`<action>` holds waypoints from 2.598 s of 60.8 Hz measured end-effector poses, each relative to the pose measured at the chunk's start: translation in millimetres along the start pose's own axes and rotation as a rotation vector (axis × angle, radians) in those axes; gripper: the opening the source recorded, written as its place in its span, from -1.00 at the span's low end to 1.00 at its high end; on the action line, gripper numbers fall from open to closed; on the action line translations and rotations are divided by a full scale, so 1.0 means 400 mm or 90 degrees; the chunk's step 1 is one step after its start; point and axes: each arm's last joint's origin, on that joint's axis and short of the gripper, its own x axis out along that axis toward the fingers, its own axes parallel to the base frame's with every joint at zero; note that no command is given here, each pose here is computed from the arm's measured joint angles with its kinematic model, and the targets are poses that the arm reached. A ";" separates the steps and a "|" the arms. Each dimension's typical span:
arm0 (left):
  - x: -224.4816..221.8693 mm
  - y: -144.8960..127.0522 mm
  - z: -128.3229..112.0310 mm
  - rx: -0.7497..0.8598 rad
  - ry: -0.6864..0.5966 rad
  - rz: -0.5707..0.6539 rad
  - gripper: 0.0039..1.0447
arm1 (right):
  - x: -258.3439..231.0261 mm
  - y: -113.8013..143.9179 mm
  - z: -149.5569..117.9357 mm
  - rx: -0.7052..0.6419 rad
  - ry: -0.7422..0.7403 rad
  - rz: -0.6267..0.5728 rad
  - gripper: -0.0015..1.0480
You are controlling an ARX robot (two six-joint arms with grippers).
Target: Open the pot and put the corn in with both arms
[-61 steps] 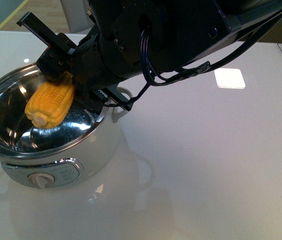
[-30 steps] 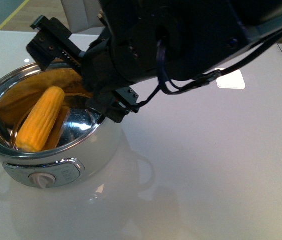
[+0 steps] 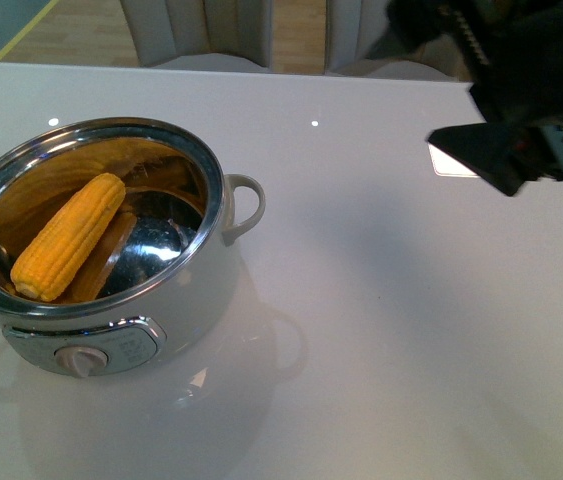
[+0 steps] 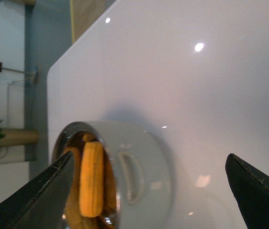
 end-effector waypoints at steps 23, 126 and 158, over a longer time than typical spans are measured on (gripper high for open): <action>0.000 0.000 0.000 0.000 0.000 0.000 0.88 | -0.290 -0.124 0.027 -0.171 -0.105 -0.113 0.83; 0.000 0.000 0.000 0.000 0.000 0.000 0.88 | -0.542 -0.207 -0.157 -0.500 -0.457 -0.119 -0.96; 0.000 0.000 0.000 0.000 0.000 0.000 0.88 | -0.563 -0.215 -0.180 -0.499 -0.455 -0.122 -0.96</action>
